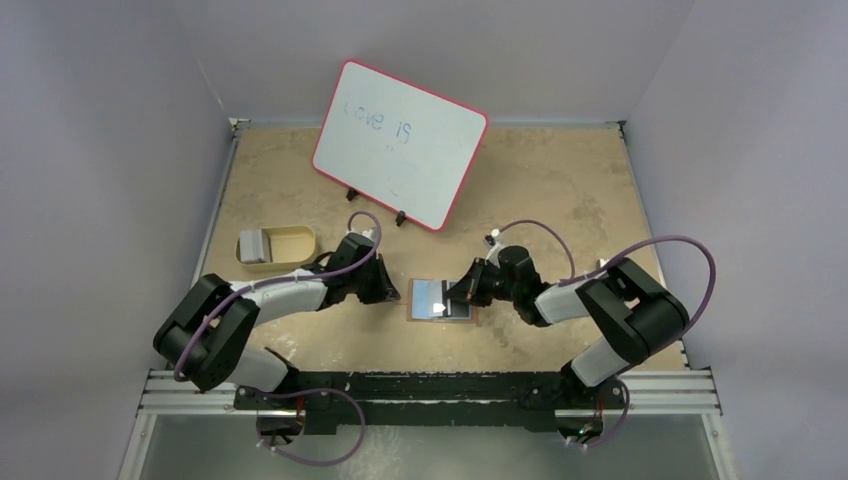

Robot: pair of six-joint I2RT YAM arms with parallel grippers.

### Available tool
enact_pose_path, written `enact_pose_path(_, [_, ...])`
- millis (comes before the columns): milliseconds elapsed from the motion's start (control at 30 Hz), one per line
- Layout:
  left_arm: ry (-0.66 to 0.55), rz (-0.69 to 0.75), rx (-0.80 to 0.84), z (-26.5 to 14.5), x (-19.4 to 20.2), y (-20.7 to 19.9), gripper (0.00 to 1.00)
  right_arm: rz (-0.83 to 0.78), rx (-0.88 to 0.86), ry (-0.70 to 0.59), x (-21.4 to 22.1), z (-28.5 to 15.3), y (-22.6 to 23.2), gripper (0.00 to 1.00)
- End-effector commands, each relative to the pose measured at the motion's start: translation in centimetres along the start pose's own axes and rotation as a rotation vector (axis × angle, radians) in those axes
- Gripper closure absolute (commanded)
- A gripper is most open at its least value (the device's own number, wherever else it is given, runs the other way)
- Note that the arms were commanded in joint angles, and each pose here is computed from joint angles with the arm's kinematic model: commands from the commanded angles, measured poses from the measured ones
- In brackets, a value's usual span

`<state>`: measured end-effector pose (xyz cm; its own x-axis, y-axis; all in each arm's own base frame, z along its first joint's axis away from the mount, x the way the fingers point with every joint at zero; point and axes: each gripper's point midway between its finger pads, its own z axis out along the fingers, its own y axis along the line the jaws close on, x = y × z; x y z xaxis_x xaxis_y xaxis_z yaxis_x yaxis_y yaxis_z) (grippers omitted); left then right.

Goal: Put the credit cards into the card holder
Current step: Insert the credit card into the card holder.

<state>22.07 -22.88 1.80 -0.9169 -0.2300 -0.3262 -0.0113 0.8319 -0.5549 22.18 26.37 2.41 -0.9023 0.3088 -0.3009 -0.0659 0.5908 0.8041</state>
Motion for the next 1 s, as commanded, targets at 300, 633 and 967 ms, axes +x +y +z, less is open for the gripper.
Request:
enact_pose_path(300, [-0.029,0.007,0.018,-0.3,-0.6,-0.9,1.00,-0.026,0.114,-0.009,-1.1,0.7,-0.1,0.86])
enact_pose_path(633, [-0.044,0.003,0.033,-0.6,-0.5,-1.1,1.00,-0.087,0.261,-0.064,-3.2,-1.5,0.0,0.62])
enact_pose_path(967, [-0.038,0.007,0.039,-0.4,-0.6,-1.3,1.00,-0.112,0.220,0.001,-1.6,0.9,1.4,0.61])
